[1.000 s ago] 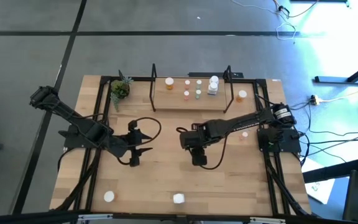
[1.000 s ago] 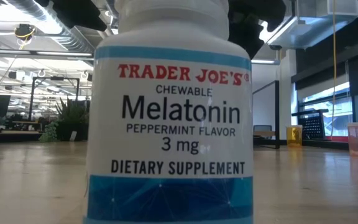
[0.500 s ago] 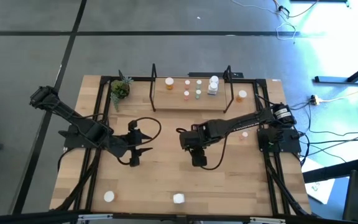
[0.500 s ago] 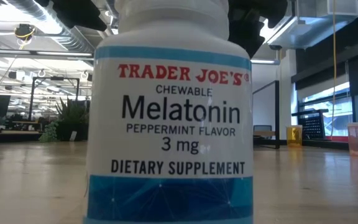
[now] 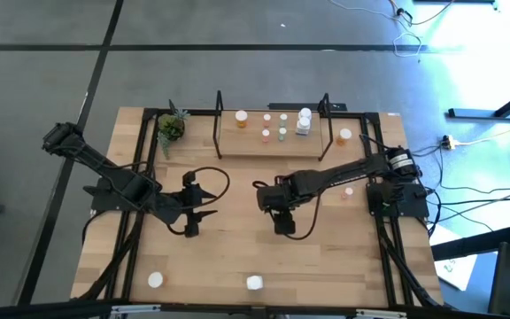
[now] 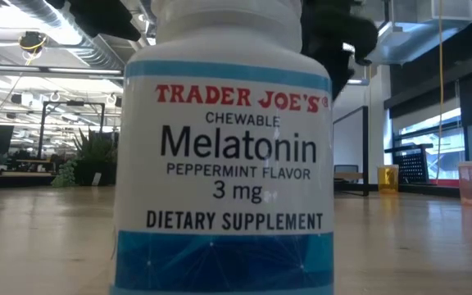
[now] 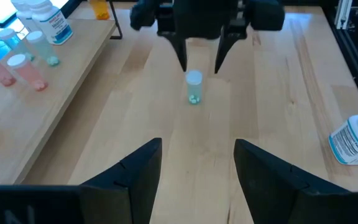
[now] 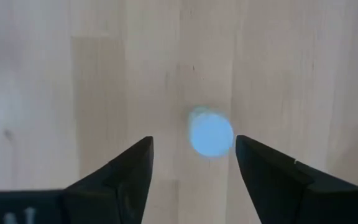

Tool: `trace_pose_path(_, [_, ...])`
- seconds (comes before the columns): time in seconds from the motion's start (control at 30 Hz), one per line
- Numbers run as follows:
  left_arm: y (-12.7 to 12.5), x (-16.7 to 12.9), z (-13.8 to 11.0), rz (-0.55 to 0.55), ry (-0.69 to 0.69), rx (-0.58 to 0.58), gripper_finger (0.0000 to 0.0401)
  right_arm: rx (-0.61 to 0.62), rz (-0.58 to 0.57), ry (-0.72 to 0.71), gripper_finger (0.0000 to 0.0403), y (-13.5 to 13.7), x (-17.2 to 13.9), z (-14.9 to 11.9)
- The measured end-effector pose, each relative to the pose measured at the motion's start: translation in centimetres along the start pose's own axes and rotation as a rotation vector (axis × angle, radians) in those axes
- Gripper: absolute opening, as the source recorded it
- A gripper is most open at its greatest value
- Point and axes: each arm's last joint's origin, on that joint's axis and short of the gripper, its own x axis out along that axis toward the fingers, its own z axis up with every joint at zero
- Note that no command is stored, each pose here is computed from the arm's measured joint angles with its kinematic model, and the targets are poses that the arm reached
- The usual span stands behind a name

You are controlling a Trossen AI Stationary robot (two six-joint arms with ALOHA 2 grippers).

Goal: Pick and place medicine bottles onto shelf by color
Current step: Put the green pill bottle on the shelf aligned with the green bottles

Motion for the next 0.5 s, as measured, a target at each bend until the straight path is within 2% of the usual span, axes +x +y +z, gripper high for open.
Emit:
trace_pose_path(0.2, [0.0,0.0,0.0,0.0,0.0,0.0,0.0195,0.005,-0.011,-0.001,0.0233,-0.59,1.15,-0.51])
trace_pose_path(0.5, [0.0,0.0,0.0,0.0,0.0,0.0,0.0195,-0.012,-0.028,-0.012,0.0233,-0.88,1.22,-0.41])
